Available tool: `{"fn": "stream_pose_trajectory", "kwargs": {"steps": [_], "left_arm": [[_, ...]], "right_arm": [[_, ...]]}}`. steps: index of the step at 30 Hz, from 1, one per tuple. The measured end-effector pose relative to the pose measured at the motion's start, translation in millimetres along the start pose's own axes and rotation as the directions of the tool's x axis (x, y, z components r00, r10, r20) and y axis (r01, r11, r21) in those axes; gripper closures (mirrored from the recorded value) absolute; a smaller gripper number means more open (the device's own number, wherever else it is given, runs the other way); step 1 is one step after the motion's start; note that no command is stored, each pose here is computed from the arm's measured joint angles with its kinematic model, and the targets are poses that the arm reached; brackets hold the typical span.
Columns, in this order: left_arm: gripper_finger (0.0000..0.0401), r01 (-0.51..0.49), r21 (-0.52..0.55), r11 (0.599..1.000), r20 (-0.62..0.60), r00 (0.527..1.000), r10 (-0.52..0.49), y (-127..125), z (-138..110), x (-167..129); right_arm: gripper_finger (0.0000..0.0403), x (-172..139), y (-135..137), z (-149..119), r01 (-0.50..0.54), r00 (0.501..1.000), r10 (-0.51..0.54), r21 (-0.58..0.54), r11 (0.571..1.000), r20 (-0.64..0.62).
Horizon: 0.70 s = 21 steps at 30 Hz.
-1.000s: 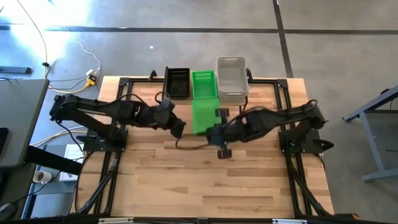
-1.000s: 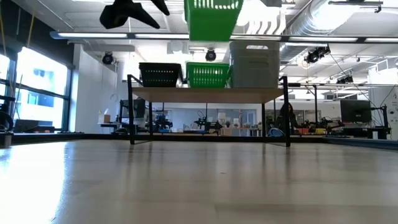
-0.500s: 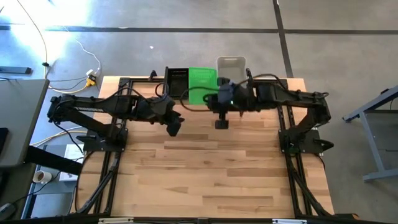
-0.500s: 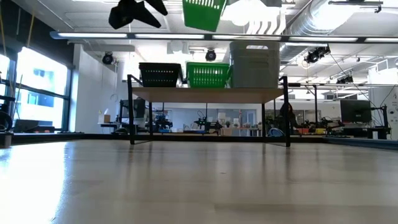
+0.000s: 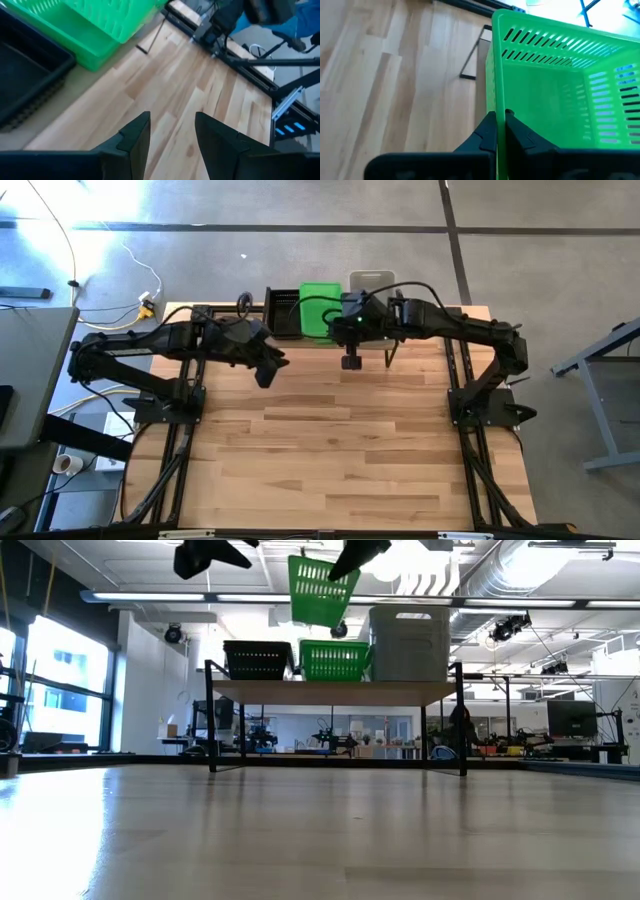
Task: Stack baskets on shelf by color
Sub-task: Stack the green bin on top of the stacked green bins on the shelf
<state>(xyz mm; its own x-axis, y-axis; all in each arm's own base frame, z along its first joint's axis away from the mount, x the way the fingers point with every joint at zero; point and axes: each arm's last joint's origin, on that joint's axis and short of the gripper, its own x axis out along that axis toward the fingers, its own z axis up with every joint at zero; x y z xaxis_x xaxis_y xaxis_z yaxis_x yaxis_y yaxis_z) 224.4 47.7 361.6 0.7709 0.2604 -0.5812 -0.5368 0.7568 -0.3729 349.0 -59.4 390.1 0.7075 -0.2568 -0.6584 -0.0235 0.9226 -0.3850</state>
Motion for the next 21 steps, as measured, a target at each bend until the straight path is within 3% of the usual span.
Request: {"fn": "stream_pose_trajectory", "kwargs": {"steps": [21], "left_arm": [[0.0256,-0.029,0.022,0.999,0.069,0.997,0.028,14.1,8.8,-15.6]], "right_arm": [[0.0403,30.8,-22.5,-22.5,-0.014,0.99,0.009,-0.03,0.999,-0.141]]}}
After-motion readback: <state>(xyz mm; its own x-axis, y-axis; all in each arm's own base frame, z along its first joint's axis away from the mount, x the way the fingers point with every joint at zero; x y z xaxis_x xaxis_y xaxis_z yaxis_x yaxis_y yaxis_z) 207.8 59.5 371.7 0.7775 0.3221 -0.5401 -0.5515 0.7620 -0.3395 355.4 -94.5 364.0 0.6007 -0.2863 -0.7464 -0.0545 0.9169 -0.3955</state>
